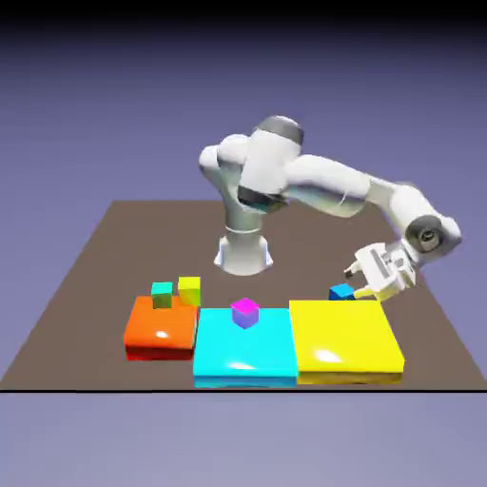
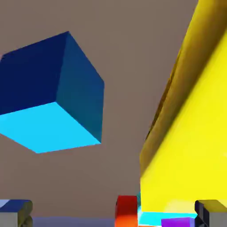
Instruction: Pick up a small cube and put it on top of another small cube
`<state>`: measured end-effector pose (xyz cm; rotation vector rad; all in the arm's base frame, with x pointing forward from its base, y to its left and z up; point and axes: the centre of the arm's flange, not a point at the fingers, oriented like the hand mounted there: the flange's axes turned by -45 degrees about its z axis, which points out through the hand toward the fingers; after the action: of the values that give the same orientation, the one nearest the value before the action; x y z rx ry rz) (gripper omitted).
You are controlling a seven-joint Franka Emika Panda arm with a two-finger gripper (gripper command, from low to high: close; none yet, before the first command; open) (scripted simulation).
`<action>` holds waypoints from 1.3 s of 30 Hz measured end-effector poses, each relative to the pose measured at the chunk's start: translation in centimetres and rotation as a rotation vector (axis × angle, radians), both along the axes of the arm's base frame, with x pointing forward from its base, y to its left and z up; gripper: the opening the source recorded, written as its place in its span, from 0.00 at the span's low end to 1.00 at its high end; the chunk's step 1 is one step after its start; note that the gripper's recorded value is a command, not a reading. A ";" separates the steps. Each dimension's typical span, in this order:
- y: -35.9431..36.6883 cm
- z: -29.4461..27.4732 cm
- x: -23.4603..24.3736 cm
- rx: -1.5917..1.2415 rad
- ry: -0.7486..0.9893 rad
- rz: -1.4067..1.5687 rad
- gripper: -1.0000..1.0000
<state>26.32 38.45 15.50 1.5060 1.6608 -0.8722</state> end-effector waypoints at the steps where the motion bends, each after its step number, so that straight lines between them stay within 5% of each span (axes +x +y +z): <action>1: 0.3 0.1 0.0 -0.003 -0.003 0.013 0.50; 4: 1.0 0.6 0.0 -0.013 -0.014 0.040 0.50; 9: 0.9 -3.4 -9.2 -0.020 -0.022 0.348 0.50; 14: -2.4 -7.2 -7.5 -0.022 -0.021 0.348 0.50; 15: -3.1 -7.9 -7.3 -0.020 -0.021 0.347 0.00; 23: 0.8 -3.4 -9.2 -0.020 -0.022 0.347 0.00; 39: -5.3 -2.6 3.0 -0.540 -0.101 0.024 0.00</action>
<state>29.29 33.10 12.90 1.1320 1.2339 -1.1035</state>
